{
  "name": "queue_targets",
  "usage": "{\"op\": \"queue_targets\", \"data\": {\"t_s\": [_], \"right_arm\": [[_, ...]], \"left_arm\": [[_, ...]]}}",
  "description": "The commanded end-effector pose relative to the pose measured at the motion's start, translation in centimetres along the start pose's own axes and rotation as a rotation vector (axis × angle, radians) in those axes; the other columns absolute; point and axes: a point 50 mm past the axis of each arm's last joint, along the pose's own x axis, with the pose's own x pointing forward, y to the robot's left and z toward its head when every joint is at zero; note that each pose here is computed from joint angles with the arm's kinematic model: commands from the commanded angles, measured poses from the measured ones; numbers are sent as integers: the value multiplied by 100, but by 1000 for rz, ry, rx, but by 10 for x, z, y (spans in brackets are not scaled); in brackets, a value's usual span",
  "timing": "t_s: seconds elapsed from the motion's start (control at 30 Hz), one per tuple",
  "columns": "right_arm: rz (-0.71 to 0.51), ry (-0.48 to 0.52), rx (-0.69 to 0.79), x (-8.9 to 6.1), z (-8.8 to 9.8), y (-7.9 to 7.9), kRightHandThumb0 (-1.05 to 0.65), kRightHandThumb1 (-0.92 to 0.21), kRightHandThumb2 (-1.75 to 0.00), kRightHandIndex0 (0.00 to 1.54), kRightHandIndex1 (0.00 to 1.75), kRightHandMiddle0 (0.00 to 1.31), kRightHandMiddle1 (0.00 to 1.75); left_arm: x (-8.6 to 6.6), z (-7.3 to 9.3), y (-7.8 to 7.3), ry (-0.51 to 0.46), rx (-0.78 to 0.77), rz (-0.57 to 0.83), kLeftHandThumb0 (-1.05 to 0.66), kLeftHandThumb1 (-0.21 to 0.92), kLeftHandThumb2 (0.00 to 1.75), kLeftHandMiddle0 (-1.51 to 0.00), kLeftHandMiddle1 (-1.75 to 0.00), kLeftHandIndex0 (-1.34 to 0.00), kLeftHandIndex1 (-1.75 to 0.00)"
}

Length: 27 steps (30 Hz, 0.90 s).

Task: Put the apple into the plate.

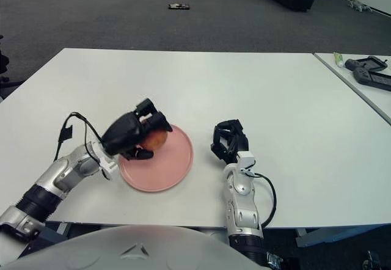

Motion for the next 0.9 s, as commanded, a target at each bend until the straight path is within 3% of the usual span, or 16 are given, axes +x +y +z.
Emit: {"op": "queue_targets", "data": {"t_s": [0.0, 0.3, 0.53, 0.57, 0.63, 0.77, 0.8, 0.87], "right_arm": [[-11, 39, 16, 0, -5, 1, -38, -66, -89, 51, 144, 35, 175], [-8, 38, 9, 0, -4, 1, -38, -68, -86, 51, 143, 34, 175], [-13, 35, 7, 0, -5, 0, -38, -68, -86, 51, 143, 34, 175], [-14, 35, 7, 0, -5, 0, -38, -68, -86, 51, 143, 34, 175], [-17, 35, 8, 0, -5, 1, -38, -68, -86, 50, 143, 34, 175], [-19, 38, 12, 0, -5, 1, -38, -68, -86, 51, 142, 34, 175], [-20, 39, 12, 0, -5, 1, -38, -68, -87, 51, 142, 34, 175], [-21, 41, 12, 0, -5, 1, -38, -68, -87, 51, 142, 34, 175]], "left_arm": [[7, -4, 3, -36, 49, -47, -49, 26, 139, -125, -175, -65, -175], [11, -3, -9, -62, 79, -146, -49, 27, 137, -125, -175, -64, -175], [9, -7, -16, -17, -2, -259, -48, 29, 135, -122, -175, -63, -175], [8, -8, -18, -4, -23, -283, -31, 20, 145, -107, -175, -61, -175], [6, -9, -20, 22, -68, -324, -16, 15, 151, -93, -175, -61, -171], [3, -10, -20, 54, -150, -380, -4, 21, 140, -72, -175, -59, -158], [3, -10, -18, 53, -174, -401, -3, 23, 137, -69, -175, -56, -159], [5, -10, -10, 46, -208, -445, -2, 50, 107, -48, -173, -34, -167]]}}
